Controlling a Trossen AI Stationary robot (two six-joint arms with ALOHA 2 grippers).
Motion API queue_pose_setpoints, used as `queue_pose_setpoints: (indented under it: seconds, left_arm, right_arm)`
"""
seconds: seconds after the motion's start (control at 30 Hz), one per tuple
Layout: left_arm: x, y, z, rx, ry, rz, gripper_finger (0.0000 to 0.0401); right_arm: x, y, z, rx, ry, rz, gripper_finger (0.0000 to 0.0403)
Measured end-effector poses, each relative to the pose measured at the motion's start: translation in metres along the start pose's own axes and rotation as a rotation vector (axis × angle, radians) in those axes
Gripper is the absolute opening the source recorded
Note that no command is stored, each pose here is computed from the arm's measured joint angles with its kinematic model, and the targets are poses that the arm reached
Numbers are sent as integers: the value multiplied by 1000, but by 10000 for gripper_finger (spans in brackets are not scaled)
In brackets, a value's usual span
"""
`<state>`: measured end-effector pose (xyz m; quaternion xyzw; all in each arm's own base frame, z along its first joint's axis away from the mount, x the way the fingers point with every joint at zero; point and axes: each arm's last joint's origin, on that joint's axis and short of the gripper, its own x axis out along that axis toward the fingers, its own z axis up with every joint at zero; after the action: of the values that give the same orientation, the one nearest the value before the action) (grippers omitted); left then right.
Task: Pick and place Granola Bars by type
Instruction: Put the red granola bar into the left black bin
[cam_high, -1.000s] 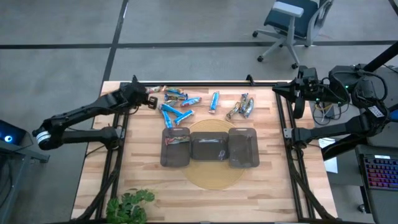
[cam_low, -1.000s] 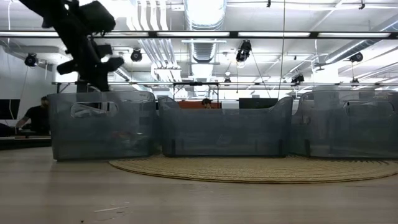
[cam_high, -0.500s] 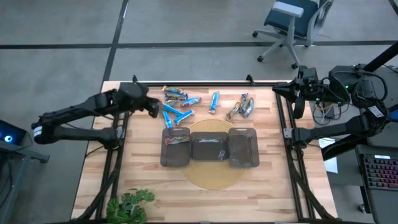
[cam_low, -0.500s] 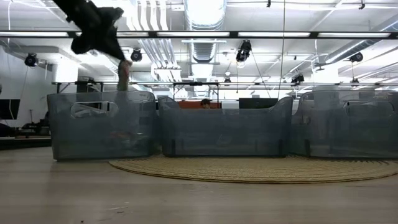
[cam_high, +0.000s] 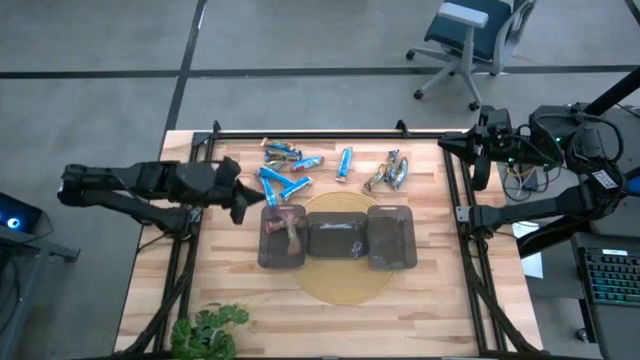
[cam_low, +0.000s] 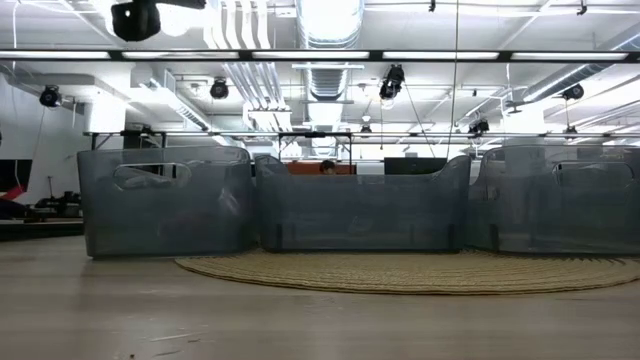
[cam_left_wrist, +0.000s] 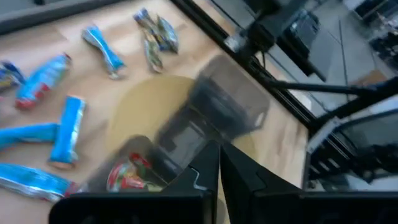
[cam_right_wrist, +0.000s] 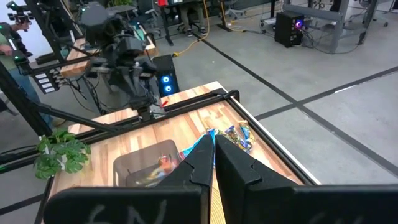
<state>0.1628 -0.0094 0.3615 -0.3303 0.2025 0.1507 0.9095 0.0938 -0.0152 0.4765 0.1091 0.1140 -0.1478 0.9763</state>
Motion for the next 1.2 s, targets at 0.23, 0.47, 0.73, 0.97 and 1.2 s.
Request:
queue_pose_setpoints:
  seconds: [0.23, 0.47, 0.73, 0.97, 1.2]
  left_arm:
    - [21, -8, -10, 29, 45, 49, 0]
    - [27, -10, -8, 87, -3, 93, 0]
    - [7, 4, -3, 163, -179, 304, 0]
    - [0, 10, 2, 234, -281, 443, 0]
    - [-2, 14, 7, 327, -313, 508, 0]
  right_arm:
    - [0, 0, 0, 1, -4, 1, 8]
    - [0, 0, 0, 1, -3, 2, 8]
    - [0, 0, 0, -3, -2, 3, 8]
    - [5, 1, 0, -6, 12, 0, 8]
    - [13, 3, 0, -29, 35, 7, 8]
